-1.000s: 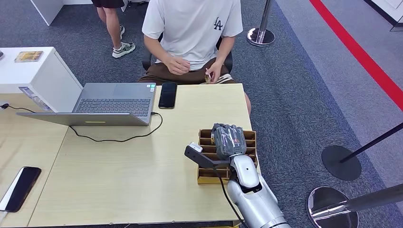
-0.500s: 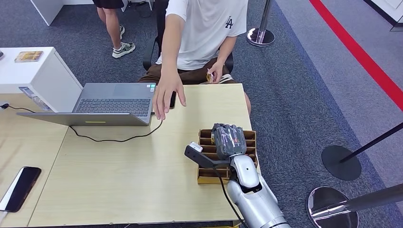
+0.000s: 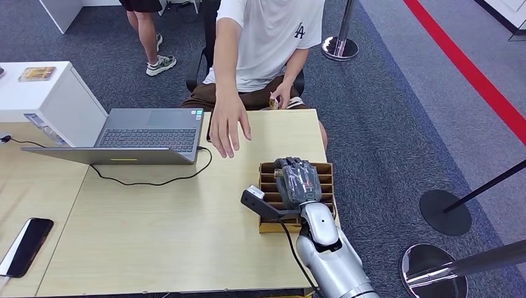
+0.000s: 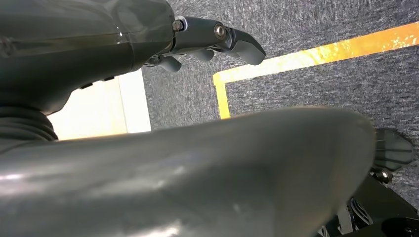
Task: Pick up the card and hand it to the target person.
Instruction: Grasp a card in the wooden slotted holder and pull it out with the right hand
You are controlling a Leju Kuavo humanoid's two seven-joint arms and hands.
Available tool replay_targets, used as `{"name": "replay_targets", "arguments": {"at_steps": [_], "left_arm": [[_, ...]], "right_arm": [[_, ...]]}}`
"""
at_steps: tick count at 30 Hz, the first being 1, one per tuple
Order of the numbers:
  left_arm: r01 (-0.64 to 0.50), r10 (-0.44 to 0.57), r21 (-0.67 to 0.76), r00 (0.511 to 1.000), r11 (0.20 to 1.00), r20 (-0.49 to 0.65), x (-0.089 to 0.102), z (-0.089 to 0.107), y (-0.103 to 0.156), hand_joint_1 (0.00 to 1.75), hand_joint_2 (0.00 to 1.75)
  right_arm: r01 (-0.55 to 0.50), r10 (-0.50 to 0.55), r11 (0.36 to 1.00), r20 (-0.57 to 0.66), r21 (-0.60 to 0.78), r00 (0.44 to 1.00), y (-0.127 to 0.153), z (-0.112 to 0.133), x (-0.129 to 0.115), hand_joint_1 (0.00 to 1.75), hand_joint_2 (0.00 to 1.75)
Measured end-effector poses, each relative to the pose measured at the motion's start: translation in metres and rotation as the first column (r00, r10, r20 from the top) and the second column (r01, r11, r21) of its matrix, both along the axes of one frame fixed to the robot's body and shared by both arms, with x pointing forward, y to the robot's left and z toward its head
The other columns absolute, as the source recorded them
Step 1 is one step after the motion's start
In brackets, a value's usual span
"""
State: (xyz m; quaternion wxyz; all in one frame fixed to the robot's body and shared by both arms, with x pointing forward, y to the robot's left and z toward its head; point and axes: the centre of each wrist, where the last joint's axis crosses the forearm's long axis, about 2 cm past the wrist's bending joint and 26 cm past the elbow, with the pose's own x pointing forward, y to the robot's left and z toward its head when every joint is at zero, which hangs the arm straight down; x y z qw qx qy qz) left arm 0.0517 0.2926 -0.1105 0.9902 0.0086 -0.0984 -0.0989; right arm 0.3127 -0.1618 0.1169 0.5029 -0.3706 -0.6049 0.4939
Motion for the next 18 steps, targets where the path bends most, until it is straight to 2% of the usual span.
{"name": "replay_targets", "arguments": {"at_steps": [7, 18], "left_arm": [[-0.004, 0.004, 0.001, 1.000, 1.000, -0.001, -0.0002, 0.0000, 0.0005, 0.00, 0.00], [-0.010, 0.010, 0.001, 1.000, 1.000, -0.001, -0.0003, 0.0000, 0.0008, 0.00, 0.00]], "right_arm": [[-0.002, 0.002, 1.000, 0.002, 0.000, 1.000, 0.0000, 0.0006, 0.0005, 0.75, 1.75], [-0.004, 0.004, 1.000, -0.001, 0.002, 1.000, 0.0012, 0.0009, 0.0004, 0.96, 1.75]]}}
